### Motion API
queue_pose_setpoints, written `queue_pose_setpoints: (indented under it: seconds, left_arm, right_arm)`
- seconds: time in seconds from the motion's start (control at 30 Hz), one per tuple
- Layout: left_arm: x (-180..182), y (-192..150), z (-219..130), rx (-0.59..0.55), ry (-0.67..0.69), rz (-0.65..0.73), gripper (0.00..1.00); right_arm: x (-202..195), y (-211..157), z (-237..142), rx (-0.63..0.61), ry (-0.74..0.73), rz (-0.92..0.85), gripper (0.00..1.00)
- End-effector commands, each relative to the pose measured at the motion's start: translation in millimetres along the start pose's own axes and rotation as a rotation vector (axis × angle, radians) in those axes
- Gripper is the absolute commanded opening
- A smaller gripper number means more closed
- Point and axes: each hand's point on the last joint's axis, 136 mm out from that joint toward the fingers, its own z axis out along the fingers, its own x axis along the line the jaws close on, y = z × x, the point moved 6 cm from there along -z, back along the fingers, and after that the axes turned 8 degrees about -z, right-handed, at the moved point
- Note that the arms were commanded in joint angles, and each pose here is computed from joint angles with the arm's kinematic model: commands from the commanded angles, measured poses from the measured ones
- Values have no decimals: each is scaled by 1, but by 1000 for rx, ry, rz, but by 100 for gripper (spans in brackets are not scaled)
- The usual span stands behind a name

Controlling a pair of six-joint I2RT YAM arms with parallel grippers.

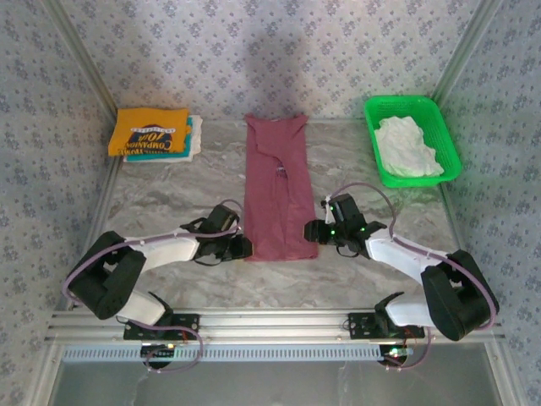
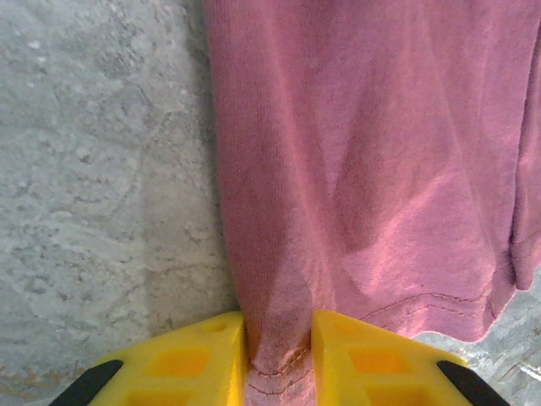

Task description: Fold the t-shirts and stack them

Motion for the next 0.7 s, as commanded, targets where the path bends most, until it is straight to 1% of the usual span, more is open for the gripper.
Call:
queue_pose_setpoints:
  seconds: [0.0,0.03,0.27,0.37,0.43,0.5,0.57,0.67]
  left_arm:
    - [-1,-2,2,3,-8,-10,22]
    - [2,-3,2,4,0,-16,19]
    - [12,-7,4,-5,32,-24,10]
    - [16,-7,3,-9,60,-24,3]
    - [17,-8,3,-15,62,-23,0]
    - [20,-8,3,-21,71,-30,0]
    - [21,-8,3,-24,80,-34,0]
    - [24,-8,2,-34,89,-35,0]
  right_arm:
    - [-4,-7,-4,19,-31,0,49]
    - [-5,-9,-5,27,-33,14,49]
    - [-7,-32,-5,138,-2,112,50]
    - [-8,-42,-3,161,8,140,50]
    - [-7,-45,0,163,38,157,50]
    - [-3,-44,4,175,60,163,49]
    - [-1,-44,9,199,56,165,47]
    - [3,-44,13,208,61,160,38]
